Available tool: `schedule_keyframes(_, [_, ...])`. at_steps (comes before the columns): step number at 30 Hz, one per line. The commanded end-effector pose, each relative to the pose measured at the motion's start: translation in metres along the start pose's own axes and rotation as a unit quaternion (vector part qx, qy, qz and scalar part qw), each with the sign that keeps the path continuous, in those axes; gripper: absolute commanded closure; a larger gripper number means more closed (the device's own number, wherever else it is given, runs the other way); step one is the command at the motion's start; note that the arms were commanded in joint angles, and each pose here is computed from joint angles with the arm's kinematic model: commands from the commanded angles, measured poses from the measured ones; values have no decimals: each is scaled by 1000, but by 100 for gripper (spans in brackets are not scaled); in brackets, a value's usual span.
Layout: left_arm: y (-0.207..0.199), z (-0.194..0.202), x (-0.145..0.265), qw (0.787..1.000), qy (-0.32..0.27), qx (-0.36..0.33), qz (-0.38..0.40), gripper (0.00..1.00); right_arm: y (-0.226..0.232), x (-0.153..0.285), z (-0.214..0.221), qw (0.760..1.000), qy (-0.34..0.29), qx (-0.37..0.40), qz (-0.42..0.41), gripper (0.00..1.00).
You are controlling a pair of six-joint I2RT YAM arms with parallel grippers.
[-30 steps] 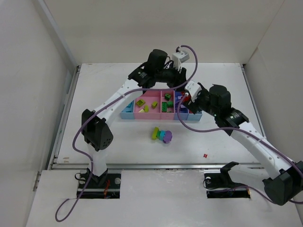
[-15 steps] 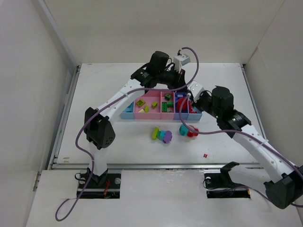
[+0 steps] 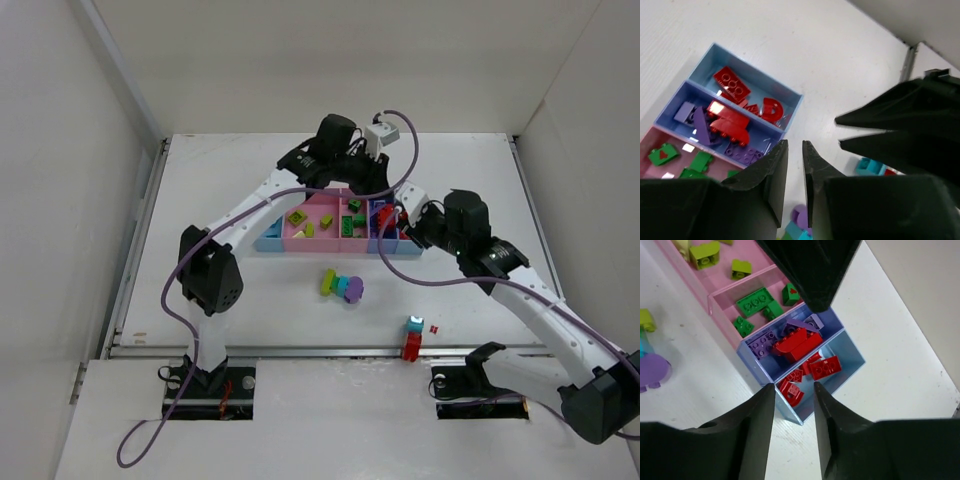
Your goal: Sort the legos into containers by color
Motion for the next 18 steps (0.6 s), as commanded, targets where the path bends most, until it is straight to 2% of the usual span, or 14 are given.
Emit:
schedule_keyframes(1, [2, -9, 21, 999, -21, -14, -31, 83, -4, -3, -9, 999, -26, -37, 8, 55])
schedule_keyframes(3, [12, -7, 22, 998, -21, 2, -53, 83, -28, 1, -21, 994, -47, -73, 63, 44])
schedule_keyframes(4, [16, -11, 29, 997, -30, 8, -66, 81, -28, -5, -23, 991, -50, -104, 62, 39])
schedule_keyframes(6, [37, -12, 39, 991, -46, 47, -115, 80, -33, -12, -28, 989, -52, -124, 56, 35])
schedule_keyframes(9, [66, -13, 63, 977, -69, 87, -184, 80, -42, -34, -35, 981, -32, -184, 52, 35])
schedule_keyframes(13, [78, -10, 90, 964, -80, 71, -243, 70, -51, -64, -37, 975, 16, -220, 15, 35])
schedule_keyframes(14, [78, -13, 101, 961, -89, 64, -255, 65, -51, -79, -33, 973, 47, -226, -2, 36])
schedule_keyframes(15, [83, -7, 104, 955, -87, 68, -274, 63, -50, -87, -32, 967, 62, -248, -8, 42])
schedule_keyframes(18, [83, -3, 114, 952, -89, 63, -287, 61, -48, -109, -14, 945, 131, -301, 4, 52])
Point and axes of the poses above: each gripper's point midway between its finger pads, its own x axis back along the fingers, its own y axis along the line the jaws close on, z = x × y, the point moved 4 cm from there along x, back along the fingers, and after that the axes turned 6 degrees about x, right-handed, at the moved point
